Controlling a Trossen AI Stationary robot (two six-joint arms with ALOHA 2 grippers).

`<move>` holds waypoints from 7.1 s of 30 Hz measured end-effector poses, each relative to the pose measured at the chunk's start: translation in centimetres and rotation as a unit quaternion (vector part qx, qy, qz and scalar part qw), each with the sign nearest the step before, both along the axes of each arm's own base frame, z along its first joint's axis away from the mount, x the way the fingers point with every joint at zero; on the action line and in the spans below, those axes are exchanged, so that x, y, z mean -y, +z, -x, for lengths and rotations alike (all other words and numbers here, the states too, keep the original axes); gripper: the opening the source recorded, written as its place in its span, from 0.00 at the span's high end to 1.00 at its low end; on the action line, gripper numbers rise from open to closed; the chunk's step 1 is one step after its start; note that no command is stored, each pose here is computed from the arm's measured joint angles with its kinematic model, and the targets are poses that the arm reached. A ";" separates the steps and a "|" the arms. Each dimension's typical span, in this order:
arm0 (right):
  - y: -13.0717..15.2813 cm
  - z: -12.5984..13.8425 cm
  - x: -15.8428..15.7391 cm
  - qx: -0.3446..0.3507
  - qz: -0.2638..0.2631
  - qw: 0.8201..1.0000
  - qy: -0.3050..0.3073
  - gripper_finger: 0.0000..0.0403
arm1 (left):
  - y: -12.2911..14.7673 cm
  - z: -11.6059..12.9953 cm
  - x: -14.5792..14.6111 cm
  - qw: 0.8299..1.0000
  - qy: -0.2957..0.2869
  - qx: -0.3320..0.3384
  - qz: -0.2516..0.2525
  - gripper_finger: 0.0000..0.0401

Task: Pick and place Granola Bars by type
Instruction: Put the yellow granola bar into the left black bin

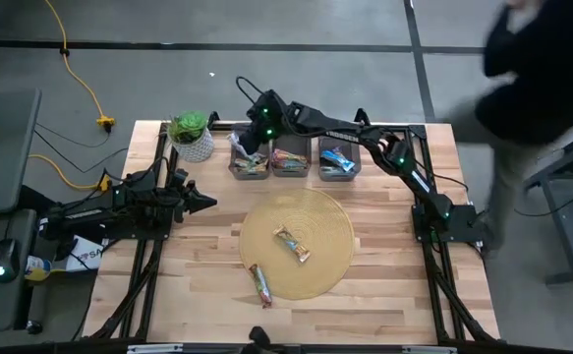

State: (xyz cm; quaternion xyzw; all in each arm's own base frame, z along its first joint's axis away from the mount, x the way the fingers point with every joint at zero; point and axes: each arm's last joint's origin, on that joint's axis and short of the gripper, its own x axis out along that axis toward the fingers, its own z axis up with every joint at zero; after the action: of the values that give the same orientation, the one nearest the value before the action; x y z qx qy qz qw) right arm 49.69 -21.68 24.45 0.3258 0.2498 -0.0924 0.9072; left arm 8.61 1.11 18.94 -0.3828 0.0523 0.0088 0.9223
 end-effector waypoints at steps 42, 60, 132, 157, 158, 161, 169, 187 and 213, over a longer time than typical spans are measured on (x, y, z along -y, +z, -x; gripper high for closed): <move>12.9 12.0 -28.1 -0.198 0.068 0.975 0.069 0.66 | -0.1 0.0 0.0 1.000 -0.001 -0.003 0.001 0.98; -1.4 9.9 -27.3 -0.207 -0.092 0.974 0.029 0.46 | -0.1 0.0 0.0 1.000 -0.005 -0.002 -0.003 0.98; -11.2 6.0 -26.8 -0.411 -0.097 0.906 -0.032 0.72 | -0.5 0.1 0.2 0.999 -0.039 -0.024 0.005 0.98; -3.3 3.8 -27.1 -0.162 -0.077 0.983 0.044 0.79 | -0.5 0.1 0.2 0.999 -0.039 -0.023 0.004 0.98; -3.3 3.9 -27.1 -0.163 -0.075 0.983 0.045 0.79 | -0.5 0.1 0.2 0.999 -0.039 -0.023 0.005 0.98; -3.8 4.2 -27.0 -0.190 -0.070 0.978 0.043 0.79 | -0.5 0.1 0.2 0.999 -0.039 -0.023 0.004 0.98; -4.0 4.2 -27.1 -0.191 -0.033 0.976 0.095 0.77 | -0.5 0.1 0.2 0.999 -0.036 -0.023 0.004 0.98; 4.4 2.1 -26.1 -0.071 0.109 0.983 0.131 0.55 | -0.5 0.1 0.2 0.999 -0.034 -0.023 0.006 0.98; -4.5 -0.5 -24.7 -0.298 0.008 0.940 0.163 0.56 | -0.3 0.1 0.3 0.999 -0.043 -0.015 0.013 0.98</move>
State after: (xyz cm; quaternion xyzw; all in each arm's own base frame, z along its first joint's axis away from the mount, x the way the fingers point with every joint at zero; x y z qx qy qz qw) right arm 50.15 3.02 19.99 0.2309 0.5577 -0.0378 0.7964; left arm 8.55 0.84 18.62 -0.3917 0.0831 -0.0256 0.9160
